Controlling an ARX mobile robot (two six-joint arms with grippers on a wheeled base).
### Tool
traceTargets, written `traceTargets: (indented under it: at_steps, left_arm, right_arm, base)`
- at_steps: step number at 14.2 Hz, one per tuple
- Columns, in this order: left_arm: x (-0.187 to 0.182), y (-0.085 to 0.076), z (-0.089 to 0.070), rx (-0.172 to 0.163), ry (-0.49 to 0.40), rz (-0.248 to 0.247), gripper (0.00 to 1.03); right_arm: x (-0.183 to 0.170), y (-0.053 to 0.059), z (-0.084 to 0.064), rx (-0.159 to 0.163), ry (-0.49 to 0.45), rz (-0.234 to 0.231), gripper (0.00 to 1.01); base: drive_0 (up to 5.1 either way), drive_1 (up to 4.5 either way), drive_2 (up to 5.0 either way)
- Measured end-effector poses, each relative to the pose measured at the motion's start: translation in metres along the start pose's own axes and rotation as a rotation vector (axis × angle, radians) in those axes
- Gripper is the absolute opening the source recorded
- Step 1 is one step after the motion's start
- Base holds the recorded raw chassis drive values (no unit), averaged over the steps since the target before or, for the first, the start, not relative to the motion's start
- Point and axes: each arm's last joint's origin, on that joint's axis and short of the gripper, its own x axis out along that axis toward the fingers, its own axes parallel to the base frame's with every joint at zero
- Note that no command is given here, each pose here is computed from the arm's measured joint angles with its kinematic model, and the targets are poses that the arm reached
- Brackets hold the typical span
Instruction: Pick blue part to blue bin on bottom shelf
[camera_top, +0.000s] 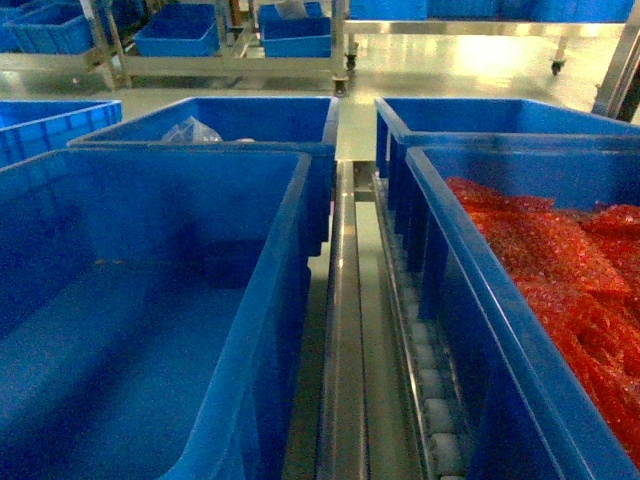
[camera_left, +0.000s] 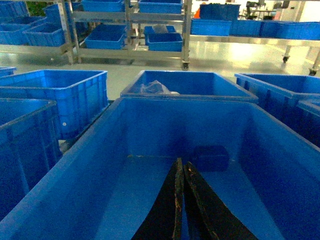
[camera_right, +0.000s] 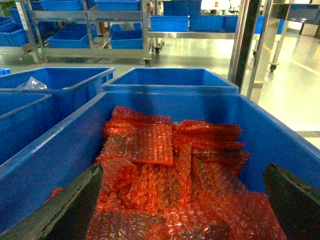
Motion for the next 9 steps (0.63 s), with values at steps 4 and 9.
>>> traceTargets:
  at_steps: [4, 9]
  left_arm:
    - [-0.005, 0.0, -0.001, 0.0, 0.008, 0.0, 0.02]
    - [-0.015, 0.0, -0.004, 0.003, 0.014, 0.001, 0.02]
  right_arm:
    - [0.0, 0.0, 0.0, 0.0, 0.0, 0.0, 0.98]
    - [0.0, 0.0, 0.0, 0.0, 0.0, 0.0, 0.98]
  base:
    - [0.0, 0.0, 0.0]
    - [0.0, 0.0, 0.0]
